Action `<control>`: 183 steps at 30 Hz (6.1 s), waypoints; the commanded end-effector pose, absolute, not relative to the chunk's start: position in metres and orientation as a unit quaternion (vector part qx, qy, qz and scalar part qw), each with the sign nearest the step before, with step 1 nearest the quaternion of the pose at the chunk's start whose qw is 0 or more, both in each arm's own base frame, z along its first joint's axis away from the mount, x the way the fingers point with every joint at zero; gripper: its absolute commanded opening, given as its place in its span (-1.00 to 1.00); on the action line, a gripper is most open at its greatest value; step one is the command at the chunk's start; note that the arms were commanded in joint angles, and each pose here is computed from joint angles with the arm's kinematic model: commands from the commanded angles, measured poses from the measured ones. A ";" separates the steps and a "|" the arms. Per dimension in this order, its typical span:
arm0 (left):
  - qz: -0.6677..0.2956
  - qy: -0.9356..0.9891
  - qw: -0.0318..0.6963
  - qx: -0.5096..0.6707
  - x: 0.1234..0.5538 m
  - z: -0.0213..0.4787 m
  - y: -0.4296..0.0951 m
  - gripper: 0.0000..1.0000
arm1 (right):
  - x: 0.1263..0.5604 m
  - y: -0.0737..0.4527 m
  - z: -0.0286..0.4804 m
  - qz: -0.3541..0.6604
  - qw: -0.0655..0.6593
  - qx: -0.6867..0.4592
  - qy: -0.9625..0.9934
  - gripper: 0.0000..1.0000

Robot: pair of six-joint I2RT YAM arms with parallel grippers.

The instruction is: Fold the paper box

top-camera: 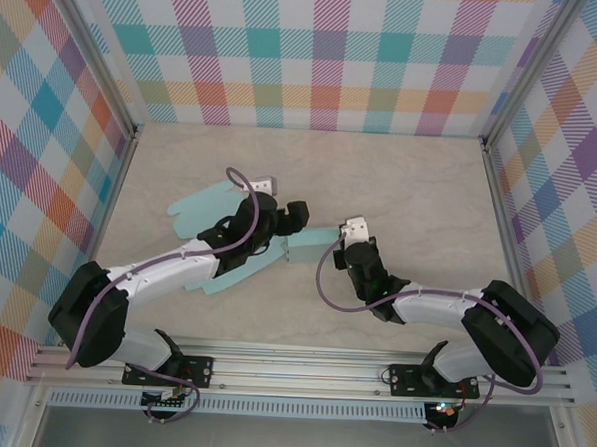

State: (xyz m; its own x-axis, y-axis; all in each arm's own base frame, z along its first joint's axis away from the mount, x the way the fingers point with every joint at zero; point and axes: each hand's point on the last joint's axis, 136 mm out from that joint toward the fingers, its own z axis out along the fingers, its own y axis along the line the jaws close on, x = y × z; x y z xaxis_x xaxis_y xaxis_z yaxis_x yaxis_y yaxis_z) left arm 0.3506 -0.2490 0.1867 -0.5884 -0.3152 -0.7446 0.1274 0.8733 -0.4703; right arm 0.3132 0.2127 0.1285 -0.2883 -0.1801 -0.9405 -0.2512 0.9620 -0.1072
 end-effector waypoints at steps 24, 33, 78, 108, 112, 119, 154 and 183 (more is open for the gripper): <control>-0.234 0.865 0.432 -0.099 0.323 0.076 -0.238 0.00 | 0.292 0.225 0.131 0.044 0.544 -0.175 0.819 -0.23; -0.208 0.871 0.433 -0.100 0.318 0.055 -0.234 -0.16 | 0.273 0.211 0.186 0.112 0.520 -0.105 0.840 0.37; -0.184 0.880 0.425 -0.106 0.312 0.034 -0.234 -0.63 | 0.325 0.240 0.108 0.173 0.287 0.029 0.942 0.93; -0.192 0.886 0.408 -0.106 0.308 0.026 -0.236 -1.00 | 0.300 0.208 0.086 0.296 0.324 0.060 0.896 -0.73; -0.201 0.884 0.412 -0.091 0.307 0.038 -0.240 -1.00 | 0.298 0.206 0.078 0.287 0.316 0.060 0.902 -0.71; -0.243 0.877 0.407 -0.078 0.310 0.066 -0.252 -0.68 | 0.294 0.196 0.065 0.252 0.309 0.058 0.915 -0.64; -0.171 0.794 0.397 0.428 0.310 0.185 -0.286 0.69 | 0.300 0.172 0.186 0.195 0.373 0.030 0.906 0.87; -0.030 0.805 0.186 0.563 0.338 0.099 -0.292 0.60 | 0.244 0.097 0.217 0.163 0.442 0.120 0.874 0.99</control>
State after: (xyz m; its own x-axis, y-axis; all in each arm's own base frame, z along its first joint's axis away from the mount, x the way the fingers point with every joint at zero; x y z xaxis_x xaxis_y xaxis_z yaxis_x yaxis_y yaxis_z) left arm 0.3390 -0.2980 0.1040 -0.3122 0.8592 -0.4053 0.9084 0.3948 0.1372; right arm 0.2450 0.1004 0.2131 -0.6006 0.3393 -0.7240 0.0596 0.9220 0.3826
